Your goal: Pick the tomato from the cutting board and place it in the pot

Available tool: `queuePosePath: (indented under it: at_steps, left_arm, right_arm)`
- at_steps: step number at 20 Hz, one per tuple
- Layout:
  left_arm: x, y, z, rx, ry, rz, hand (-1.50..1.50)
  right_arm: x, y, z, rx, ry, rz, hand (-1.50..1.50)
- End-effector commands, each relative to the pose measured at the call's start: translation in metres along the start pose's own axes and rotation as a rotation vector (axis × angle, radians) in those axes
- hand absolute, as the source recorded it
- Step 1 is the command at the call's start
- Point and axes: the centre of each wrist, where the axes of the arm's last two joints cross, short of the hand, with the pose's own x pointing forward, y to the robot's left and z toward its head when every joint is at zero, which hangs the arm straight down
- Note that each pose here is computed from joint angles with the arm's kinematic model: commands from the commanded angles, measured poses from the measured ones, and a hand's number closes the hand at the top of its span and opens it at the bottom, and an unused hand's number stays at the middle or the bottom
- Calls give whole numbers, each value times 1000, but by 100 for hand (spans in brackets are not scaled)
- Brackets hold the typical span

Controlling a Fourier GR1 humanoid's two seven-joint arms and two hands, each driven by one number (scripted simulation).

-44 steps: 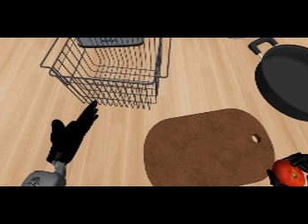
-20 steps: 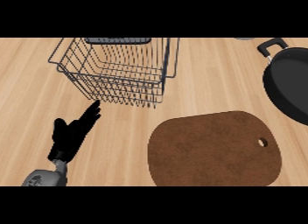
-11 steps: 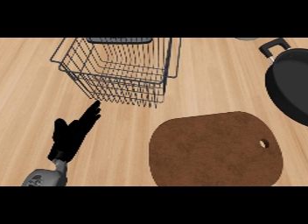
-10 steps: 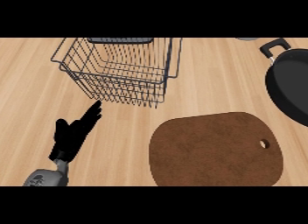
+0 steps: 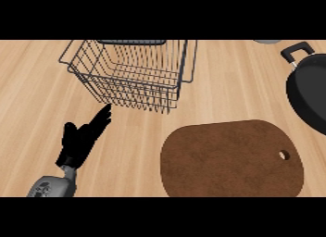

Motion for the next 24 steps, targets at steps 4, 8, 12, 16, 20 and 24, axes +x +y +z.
queuePosePath:
  at_steps: [4, 8, 12, 16, 20, 24]
  left_arm:
    - [-1, 0, -1, -20, -16, -9, 0]
    - [-11, -3, 5, -45, -11, -9, 0]
    - [7, -12, -13, -28, -15, -9, 0]
    - [-9, -7, -2, -20, -19, -8, 0]
    - [4, -5, -10, -8, -3, -11, 0]
    - [7, -11, -7, -9, -8, -4, 0]
  right_arm:
    - [13, 33, -17, 45, 65, 345, 150]
    - [34, 59, -32, 113, 139, 476, 150]
    - [31, 77, -36, 366, 305, 468, 150]
    - [31, 97, -39, 449, 451, 445, -150]
    - [46, 121, -42, 425, 329, 337, -150]
    - [72, 107, -52, 170, 188, -8, -150]
